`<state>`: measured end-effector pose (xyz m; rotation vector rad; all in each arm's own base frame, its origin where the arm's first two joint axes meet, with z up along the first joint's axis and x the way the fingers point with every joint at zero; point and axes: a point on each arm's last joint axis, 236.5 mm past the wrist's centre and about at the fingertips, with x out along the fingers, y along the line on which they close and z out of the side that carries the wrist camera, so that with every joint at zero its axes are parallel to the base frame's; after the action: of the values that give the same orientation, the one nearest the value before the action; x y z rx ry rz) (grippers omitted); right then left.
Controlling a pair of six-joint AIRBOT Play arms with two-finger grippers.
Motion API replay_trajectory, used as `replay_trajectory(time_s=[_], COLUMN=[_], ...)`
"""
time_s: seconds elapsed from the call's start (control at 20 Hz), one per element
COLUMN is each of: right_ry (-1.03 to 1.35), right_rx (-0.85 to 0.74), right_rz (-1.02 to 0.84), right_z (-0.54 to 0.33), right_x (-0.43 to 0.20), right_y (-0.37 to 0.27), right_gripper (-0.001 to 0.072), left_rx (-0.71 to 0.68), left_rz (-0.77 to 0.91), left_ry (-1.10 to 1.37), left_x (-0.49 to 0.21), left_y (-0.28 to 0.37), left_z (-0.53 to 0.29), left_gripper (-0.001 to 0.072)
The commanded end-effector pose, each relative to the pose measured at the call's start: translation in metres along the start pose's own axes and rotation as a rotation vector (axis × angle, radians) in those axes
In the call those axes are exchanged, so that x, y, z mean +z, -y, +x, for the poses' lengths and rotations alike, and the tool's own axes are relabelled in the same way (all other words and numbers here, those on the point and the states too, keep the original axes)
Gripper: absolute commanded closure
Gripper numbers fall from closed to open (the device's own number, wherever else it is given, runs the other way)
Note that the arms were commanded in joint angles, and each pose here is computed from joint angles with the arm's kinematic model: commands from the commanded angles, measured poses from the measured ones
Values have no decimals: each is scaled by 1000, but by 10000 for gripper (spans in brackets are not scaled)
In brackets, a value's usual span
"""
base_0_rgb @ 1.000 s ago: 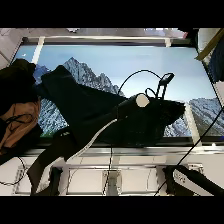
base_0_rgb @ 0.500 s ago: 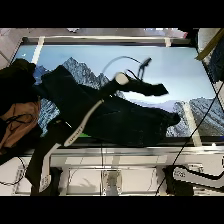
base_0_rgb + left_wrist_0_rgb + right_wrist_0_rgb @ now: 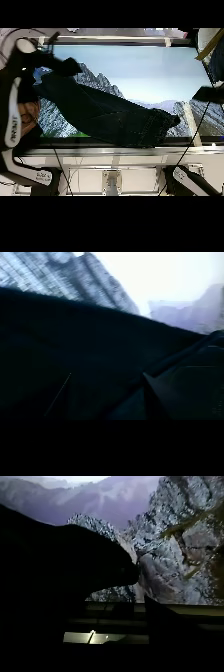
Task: Fold the clothes and pants, and hang the long-sleeved shirts on hangers.
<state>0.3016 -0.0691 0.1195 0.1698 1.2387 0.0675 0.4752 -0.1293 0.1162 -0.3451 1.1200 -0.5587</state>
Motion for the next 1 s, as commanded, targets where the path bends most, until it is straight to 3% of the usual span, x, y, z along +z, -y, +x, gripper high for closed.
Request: replay_trajectory(time_s=[0.0,0.05,0.2,0.55,0.8,0.85,0.9,0.95], right_ry=[-100,-124,-200,-135,-247,-268,-282,-295], right_rx=[123,167,419,317,468,506,538,550], right_rz=[42,67,147,190,116,92,64,41], right_z=[55,70,93,129,147,151,152,152], right_x=[-97,-120,-163,-159,-173,-175,-176,-177], right_y=[-32,-45,-102,-76,-118,-132,-144,-151], right_gripper=[152,77,65,67,71,136,302,588], left_rx=[277,308,359,366,360,359,364,378], left_rz=[-137,-171,-268,-354,-357,-357,-354,-349], left_ry=[-14,-13,11,-23,7,8,20,49], left_x=[-63,-81,-129,-179,-173,-173,-170,-164], left_y=[-93,-105,-130,-148,-148,-148,-149,-154], left_z=[-68,-74,-80,-54,-53,-53,-53,-55], left_gripper=[234,235,235,235,235,234,234,234])
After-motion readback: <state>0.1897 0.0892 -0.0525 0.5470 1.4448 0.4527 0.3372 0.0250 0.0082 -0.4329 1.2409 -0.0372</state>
